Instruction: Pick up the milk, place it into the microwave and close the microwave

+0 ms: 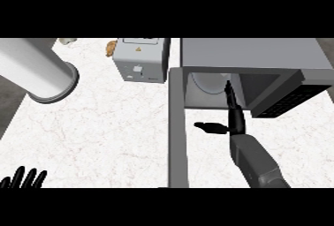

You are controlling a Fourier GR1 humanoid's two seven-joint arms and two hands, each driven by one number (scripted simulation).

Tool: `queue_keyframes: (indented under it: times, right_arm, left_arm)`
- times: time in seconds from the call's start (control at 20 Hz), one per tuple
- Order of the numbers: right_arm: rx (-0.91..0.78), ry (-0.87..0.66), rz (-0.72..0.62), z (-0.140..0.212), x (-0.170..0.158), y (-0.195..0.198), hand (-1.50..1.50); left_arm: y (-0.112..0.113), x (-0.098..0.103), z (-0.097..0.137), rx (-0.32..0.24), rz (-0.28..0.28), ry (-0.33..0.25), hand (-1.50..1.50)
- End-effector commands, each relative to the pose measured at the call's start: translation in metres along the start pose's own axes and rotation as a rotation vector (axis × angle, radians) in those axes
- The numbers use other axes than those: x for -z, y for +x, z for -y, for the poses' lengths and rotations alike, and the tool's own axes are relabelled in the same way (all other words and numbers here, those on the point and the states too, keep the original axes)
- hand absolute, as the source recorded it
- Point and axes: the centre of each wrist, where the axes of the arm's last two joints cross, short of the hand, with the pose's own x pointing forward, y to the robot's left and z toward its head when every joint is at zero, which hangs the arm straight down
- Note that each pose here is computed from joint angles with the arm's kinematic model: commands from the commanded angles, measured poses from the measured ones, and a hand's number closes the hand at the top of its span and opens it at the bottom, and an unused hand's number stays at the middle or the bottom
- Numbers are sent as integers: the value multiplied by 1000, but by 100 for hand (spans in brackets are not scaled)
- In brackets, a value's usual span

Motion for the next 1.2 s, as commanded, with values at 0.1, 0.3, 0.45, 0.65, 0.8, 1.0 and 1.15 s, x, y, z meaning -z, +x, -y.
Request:
queue_keyframes:
  times: [0.1, 0.3, 0.45, 0.65, 0.8, 1.0, 1.15]
  right_arm:
    - [119, 76, 11, 11, -50, -23, -150]
    - [81, 77, 1, 37, -49, -22, -150]
    - [71, 22, 15, 50, -68, -26, -150]
    - [61, 7, 21, 84, -76, -22, -150]
    - [56, -19, 31, 108, -102, -24, 150]
    - [63, -30, -23, 122, -124, -19, -150]
    - [61, -98, -13, 152, -136, -8, -150]
  left_arm:
    - [13, -2, -4, 3, -41, -46, -150]
    - [0, 3, -3, 21, -72, -67, -150]
    - [-28, 7, 23, 10, -96, -62, -150]
    - [-24, 22, 27, -25, -109, -170, -150]
    - [-21, 19, 19, 4, -146, -262, -150]
    - [-40, 43, 50, 62, -173, -370, 150]
    - [-57, 45, 43, 101, -155, -408, 150]
